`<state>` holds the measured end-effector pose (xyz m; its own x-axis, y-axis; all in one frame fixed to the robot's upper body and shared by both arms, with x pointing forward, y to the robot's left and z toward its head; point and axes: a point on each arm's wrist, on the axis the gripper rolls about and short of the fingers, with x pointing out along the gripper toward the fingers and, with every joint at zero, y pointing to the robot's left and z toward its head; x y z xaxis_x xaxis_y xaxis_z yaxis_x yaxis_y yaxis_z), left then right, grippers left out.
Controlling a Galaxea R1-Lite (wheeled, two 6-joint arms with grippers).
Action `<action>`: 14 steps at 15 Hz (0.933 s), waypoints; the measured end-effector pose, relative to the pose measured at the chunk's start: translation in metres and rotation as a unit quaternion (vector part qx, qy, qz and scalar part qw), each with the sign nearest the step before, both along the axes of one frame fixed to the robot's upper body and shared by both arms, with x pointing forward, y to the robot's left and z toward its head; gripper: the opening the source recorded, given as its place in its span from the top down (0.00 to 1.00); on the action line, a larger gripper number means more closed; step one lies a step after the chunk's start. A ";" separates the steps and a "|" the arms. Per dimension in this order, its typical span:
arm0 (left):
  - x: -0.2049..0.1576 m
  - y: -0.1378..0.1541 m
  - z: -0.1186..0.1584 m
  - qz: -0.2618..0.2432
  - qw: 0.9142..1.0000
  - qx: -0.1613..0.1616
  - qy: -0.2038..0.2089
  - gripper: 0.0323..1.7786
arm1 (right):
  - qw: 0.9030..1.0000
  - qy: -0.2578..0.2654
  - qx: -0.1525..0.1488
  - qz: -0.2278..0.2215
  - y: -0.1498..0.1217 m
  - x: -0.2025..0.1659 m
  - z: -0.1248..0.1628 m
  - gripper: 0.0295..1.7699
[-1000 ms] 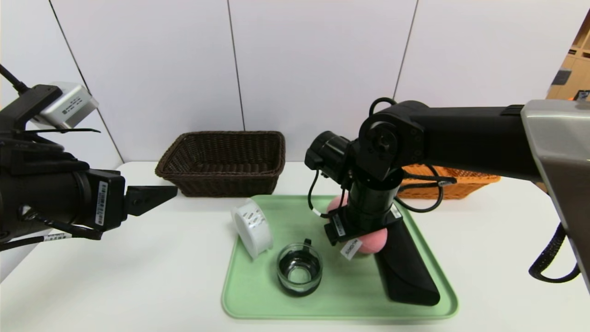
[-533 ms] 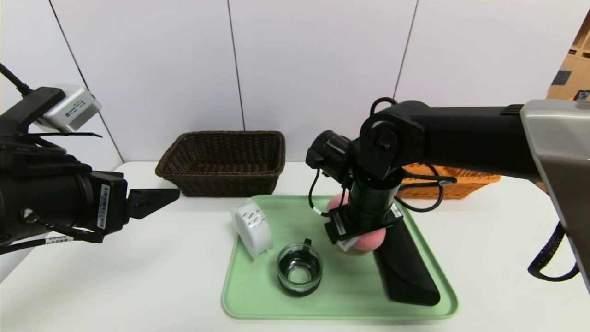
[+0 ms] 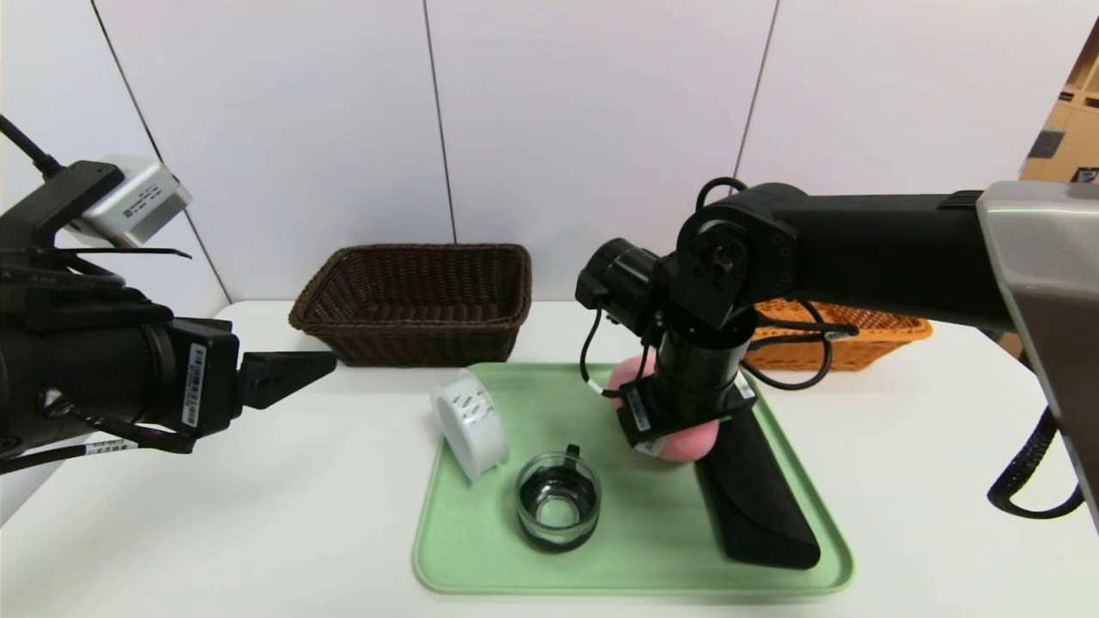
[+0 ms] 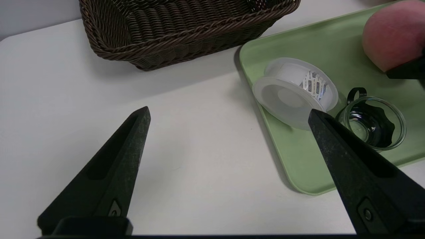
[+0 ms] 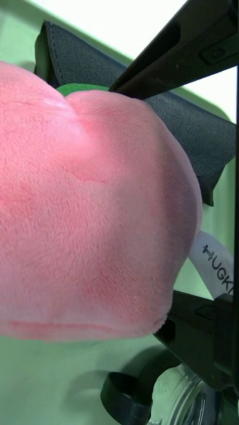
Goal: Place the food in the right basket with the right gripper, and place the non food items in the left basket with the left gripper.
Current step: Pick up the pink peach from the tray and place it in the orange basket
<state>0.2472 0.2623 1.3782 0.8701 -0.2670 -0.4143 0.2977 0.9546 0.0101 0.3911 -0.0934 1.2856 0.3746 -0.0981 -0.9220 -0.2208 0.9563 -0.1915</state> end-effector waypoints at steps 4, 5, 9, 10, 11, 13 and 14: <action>-0.001 0.000 0.000 0.000 1.000 0.000 -0.001 0.05 | 1.000 -0.002 0.001 0.001 0.000 0.000 0.000 0.45; -0.001 0.000 0.000 0.000 1.000 0.000 -0.001 0.05 | 1.000 -0.004 0.002 0.000 0.000 0.001 0.000 0.50; -0.001 -0.001 0.001 -0.004 1.000 0.000 -0.002 0.05 | 1.000 -0.004 0.000 -0.002 0.001 0.001 -0.001 0.67; -0.001 -0.001 0.001 -0.004 1.000 -0.001 -0.002 0.05 | 1.000 -0.004 0.000 -0.002 0.001 0.001 -0.001 0.67; -0.001 -0.001 0.001 -0.004 1.000 -0.001 -0.002 0.05 | 1.000 -0.004 0.001 -0.002 0.001 0.001 -0.001 0.67; -0.001 -0.001 0.000 -0.003 1.000 -0.002 -0.001 0.05 | 1.000 -0.003 0.005 0.001 0.001 -0.001 0.001 0.67; -0.001 -0.001 0.000 -0.003 1.000 -0.003 -0.001 0.05 | 1.000 -0.005 0.008 0.003 0.002 -0.003 0.004 0.67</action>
<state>0.2459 0.2616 1.3785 0.8696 -0.2739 -0.4109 0.3031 0.9529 0.0061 0.3883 -0.0915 1.2892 0.3839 -0.0815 -0.9198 -0.2240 0.9581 -0.1783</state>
